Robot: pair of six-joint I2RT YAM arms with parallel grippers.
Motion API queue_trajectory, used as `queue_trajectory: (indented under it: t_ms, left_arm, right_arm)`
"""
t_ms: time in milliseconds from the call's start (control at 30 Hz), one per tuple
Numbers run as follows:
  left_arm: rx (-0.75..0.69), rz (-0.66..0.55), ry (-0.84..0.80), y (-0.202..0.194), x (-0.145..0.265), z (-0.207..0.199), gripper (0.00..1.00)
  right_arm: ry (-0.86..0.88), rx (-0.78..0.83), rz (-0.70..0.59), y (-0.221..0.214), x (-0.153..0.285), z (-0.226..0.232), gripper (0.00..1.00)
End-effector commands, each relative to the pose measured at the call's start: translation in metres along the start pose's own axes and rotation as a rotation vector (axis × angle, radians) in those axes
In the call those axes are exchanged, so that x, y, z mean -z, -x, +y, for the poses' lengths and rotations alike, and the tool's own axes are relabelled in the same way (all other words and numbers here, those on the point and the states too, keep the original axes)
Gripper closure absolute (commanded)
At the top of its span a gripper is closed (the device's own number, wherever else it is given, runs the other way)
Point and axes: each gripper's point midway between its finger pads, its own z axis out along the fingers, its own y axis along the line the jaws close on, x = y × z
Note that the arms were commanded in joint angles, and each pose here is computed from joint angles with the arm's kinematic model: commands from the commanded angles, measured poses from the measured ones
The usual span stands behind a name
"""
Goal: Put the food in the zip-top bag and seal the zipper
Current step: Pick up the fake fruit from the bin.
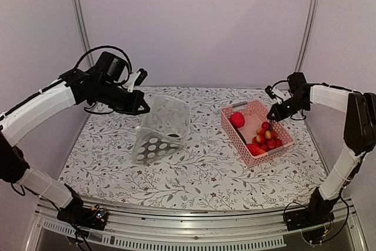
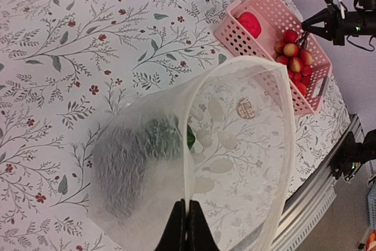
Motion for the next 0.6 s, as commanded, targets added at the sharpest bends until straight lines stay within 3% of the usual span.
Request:
queue_trajectory:
  t_ms: [0,300,567]
  left_arm:
    - [-0.016,-0.019,-0.027,0.004,0.0,-0.009,1.0]
    - [-0.029,-0.035,-0.073,0.009,-0.006,-0.022,1.0]
    - [-0.068,-0.028,-0.183,0.019,-0.015,-0.067,1.0]
  right_arm:
    - [-0.001,0.021,-0.046,0.015,0.015,0.002,1.0]
    - [0.12,0.096,-0.194,0.057,0.082,0.043,1.0]
    - [0.304,0.274,-0.338,0.095,0.148,0.118,1.0]
